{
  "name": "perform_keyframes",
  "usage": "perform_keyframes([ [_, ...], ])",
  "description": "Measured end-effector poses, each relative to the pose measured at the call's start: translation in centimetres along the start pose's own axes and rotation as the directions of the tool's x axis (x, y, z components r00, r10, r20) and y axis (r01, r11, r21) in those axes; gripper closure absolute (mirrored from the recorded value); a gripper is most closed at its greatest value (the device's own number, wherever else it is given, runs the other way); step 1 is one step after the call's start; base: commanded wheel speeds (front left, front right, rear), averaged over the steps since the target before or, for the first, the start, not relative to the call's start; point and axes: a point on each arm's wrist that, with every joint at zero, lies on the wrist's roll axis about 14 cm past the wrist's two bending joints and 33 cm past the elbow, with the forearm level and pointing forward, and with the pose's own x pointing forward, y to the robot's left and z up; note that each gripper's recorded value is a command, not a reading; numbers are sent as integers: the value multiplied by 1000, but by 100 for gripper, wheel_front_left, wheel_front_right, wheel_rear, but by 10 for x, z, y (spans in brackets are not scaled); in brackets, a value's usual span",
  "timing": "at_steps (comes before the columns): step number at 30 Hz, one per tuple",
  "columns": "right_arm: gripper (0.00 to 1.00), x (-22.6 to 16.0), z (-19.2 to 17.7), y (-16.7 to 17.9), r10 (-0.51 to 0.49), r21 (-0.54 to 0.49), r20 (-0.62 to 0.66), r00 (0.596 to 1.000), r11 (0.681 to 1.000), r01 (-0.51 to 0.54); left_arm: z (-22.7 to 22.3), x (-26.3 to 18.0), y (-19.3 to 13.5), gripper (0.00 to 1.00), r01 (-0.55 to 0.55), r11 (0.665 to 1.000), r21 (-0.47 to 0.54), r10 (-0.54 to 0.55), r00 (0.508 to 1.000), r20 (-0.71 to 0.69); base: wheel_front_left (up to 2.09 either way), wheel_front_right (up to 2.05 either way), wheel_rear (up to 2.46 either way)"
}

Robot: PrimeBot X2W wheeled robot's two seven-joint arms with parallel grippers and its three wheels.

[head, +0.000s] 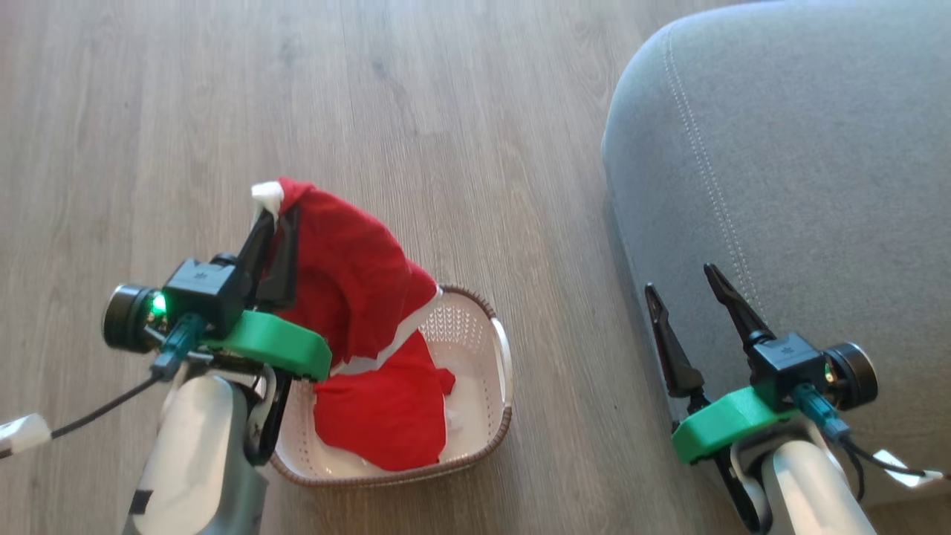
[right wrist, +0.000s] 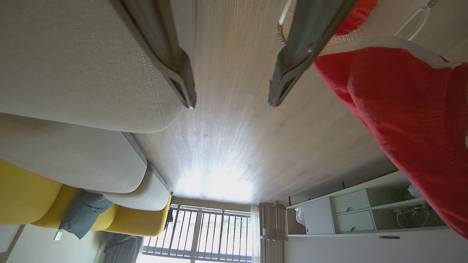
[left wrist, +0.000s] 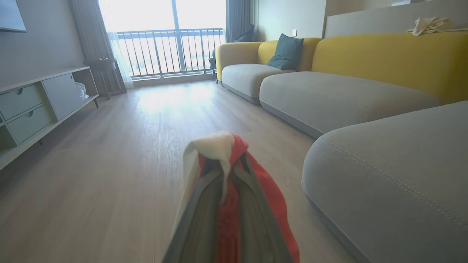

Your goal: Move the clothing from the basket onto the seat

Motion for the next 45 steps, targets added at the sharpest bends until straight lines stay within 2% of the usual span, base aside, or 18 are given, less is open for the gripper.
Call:
perform_keyframes([
  [11,0,-19,8,1,-10,6,21,1000,1000,10,84,-5,-8,100,29,999,-39,-19,971,240,0,0,0],
  [18,0,-24,10,1,-11,7,27,1000,1000,11,153,-12,-16,100,77,992,-98,-26,897,441,0,0,0],
  [23,0,-24,11,2,-10,7,30,1000,1000,10,191,-17,-46,100,172,983,-72,-106,833,543,0,0,0],
  [26,0,-24,11,3,-7,6,32,999,1000,7,195,-23,-67,100,235,968,-91,-147,819,554,0,0,0],
  [33,0,-23,11,1,-13,6,32,999,1000,13,186,-29,-84,100,294,946,-135,-181,826,534,0,0,0],
  [45,0,-21,9,1,-11,3,26,1000,1000,11,182,-28,-79,100,277,948,-159,-157,838,523,0,0,0],
])
